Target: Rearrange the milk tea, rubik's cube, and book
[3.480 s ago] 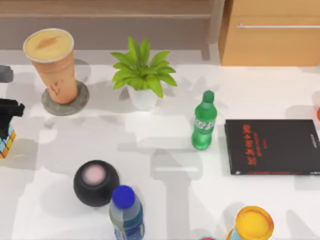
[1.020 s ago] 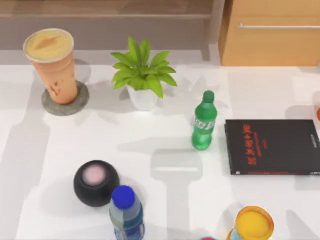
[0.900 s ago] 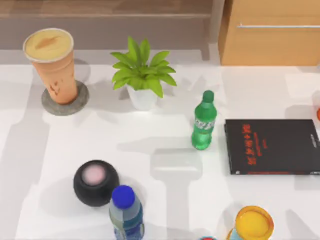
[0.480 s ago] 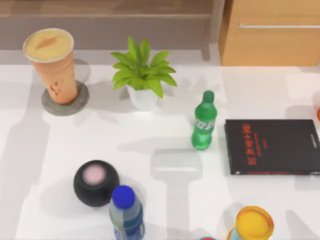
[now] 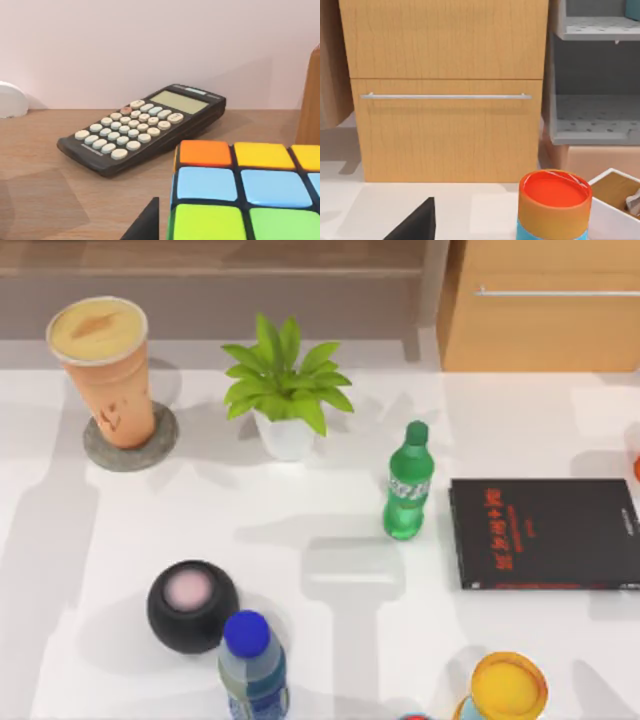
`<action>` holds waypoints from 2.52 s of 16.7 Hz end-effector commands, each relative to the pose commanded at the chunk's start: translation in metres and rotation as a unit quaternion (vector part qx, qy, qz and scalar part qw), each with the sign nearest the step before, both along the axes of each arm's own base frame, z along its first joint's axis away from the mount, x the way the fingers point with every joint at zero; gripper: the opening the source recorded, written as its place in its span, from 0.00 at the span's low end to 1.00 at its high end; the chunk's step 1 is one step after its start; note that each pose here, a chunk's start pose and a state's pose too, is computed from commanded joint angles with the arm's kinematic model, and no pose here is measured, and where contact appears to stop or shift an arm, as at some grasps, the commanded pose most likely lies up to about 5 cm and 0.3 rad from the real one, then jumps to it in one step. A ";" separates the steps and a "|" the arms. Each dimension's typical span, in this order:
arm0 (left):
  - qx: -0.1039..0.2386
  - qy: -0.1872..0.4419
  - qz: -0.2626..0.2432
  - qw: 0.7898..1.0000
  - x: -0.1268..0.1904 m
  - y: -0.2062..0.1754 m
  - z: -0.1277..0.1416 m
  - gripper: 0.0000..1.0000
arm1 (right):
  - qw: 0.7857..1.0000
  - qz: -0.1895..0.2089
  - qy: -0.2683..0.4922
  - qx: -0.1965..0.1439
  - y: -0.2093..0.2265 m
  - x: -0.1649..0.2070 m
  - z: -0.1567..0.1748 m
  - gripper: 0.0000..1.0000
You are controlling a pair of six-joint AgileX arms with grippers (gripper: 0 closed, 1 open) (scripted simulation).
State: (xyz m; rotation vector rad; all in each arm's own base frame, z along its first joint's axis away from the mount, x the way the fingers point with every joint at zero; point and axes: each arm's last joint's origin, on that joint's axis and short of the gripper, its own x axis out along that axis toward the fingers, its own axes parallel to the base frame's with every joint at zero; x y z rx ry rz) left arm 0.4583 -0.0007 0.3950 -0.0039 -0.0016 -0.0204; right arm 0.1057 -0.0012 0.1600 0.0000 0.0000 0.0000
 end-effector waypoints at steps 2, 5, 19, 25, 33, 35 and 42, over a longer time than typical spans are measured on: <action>0.000 0.000 0.000 1.000 0.000 0.000 0.000 1.00 | 1.000 0.000 0.000 0.000 0.000 0.000 0.000 1.00; 0.000 0.000 0.000 1.000 0.000 0.000 0.000 1.00 | 1.000 0.000 0.000 0.000 0.000 0.000 0.000 1.00; 0.000 0.001 -0.001 1.000 -0.026 0.000 0.000 1.00 | 1.000 0.000 0.000 0.000 0.000 0.000 0.000 1.00; 0.000 0.001 -0.002 1.000 -0.029 -0.001 0.000 1.00 | 1.000 0.000 0.000 0.000 0.000 0.000 0.000 1.00; -0.003 -0.001 -0.004 1.000 -0.118 -0.001 0.008 1.00 | 1.000 0.000 0.000 0.000 0.000 0.000 0.000 1.00; -0.003 0.000 -0.003 1.000 -0.161 -0.001 0.001 1.00 | 1.000 0.000 0.000 0.000 0.000 0.000 0.000 1.00; -0.002 0.005 0.002 1.000 -0.316 -0.001 -0.113 1.00 | 1.000 0.000 0.000 0.000 0.000 0.000 0.000 1.00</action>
